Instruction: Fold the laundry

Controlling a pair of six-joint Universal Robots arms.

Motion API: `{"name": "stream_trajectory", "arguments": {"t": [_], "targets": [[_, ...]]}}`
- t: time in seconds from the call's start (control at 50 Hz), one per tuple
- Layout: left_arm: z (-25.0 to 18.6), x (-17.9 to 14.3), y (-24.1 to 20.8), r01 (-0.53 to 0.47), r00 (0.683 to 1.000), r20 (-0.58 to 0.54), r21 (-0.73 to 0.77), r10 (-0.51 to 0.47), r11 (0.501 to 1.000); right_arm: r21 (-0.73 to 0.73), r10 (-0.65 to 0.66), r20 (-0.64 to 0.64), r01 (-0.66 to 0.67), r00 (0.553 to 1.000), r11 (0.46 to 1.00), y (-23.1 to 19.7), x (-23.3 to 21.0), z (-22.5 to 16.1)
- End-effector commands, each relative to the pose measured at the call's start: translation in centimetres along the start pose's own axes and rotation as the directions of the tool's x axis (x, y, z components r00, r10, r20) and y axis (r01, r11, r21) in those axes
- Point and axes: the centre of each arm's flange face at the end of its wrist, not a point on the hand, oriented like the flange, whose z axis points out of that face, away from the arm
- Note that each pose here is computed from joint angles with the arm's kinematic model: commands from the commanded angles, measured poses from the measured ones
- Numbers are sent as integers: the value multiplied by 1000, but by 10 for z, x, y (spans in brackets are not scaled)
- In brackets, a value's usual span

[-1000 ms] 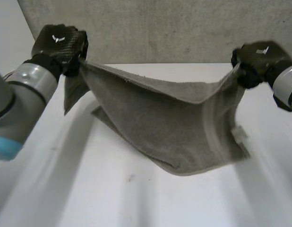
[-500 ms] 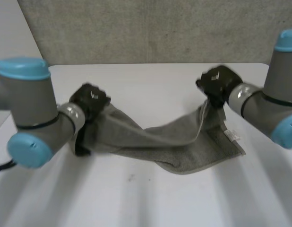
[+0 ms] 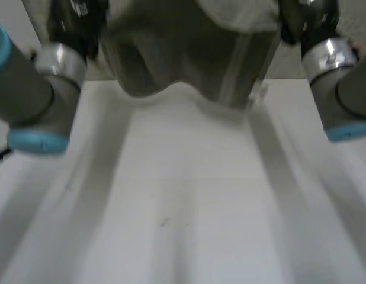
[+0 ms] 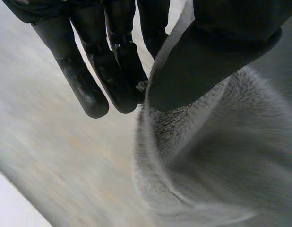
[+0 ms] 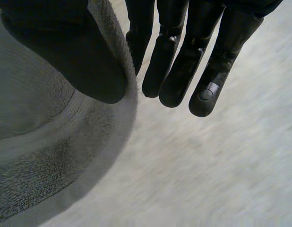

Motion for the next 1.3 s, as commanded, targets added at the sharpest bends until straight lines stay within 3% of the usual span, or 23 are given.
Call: {"name": "stream_trajectory", "arguments": {"t": [0.02,0.12,0.16,0.32,0.44,0.56,0.66,0.84,0.94,1.0,1.04,1.06,1.1,1.16,1.2,1.3], "targets": [[-72,51,74,-38,980,-201,-271,-17,962,-243,94,181,-48,979,969,63,-29,-54],[-118,76,109,-79,945,-321,-394,-57,916,-413,169,251,-53,953,909,101,-42,-94],[-139,86,118,-96,925,-372,-433,-81,896,-527,217,288,-35,933,849,112,-50,-116],[-158,99,108,-106,899,-426,-429,-97,897,-692,257,334,51,907,720,119,-43,-144],[-159,101,105,-107,896,-433,-421,-96,901,-757,301,292,28,908,653,118,-42,-153],[-156,100,104,-103,901,-423,-417,-93,903,-771,323,263,-3,909,637,111,-40,-160],[-148,93,98,-87,912,-400,-402,-90,912,-753,306,268,0,913,659,96,-34,-162],[-129,72,54,-42,936,-346,-292,-64,956,-704,259,233,-21,937,710,53,-17,-163],[-125,62,24,-14,937,-340,-247,-73,969,-687,282,137,-114,950,717,29,-6,-164],[-123,57,14,13,938,-333,-246,-97,969,-684,354,64,-218,933,697,17,-8,-167],[-123,56,7,39,935,-333,-248,-123,968,-685,457,28,-316,889,657,6,-22,-172],[-123,56,7,40,935,-333,-248,-123,968,-685,457,28,-316,889,656,6,-22,-172],[-123,57,4,47,933,-337,-245,-130,968,-704,556,17,-385,831,597,-2,-46,-180],[-123,58,-1,53,931,-341,-237,-134,970,-728,598,11,-403,802,554,0,-60,-186],[-122,59,-2,55,931,-340,-236,-136,970,-768,653,-20,-430,757,475,12,-80,-194],[-123,60,-1,54,929,-343,-239,-136,969,-784,701,-57,-467,711,409,28,-102,-199]]}}
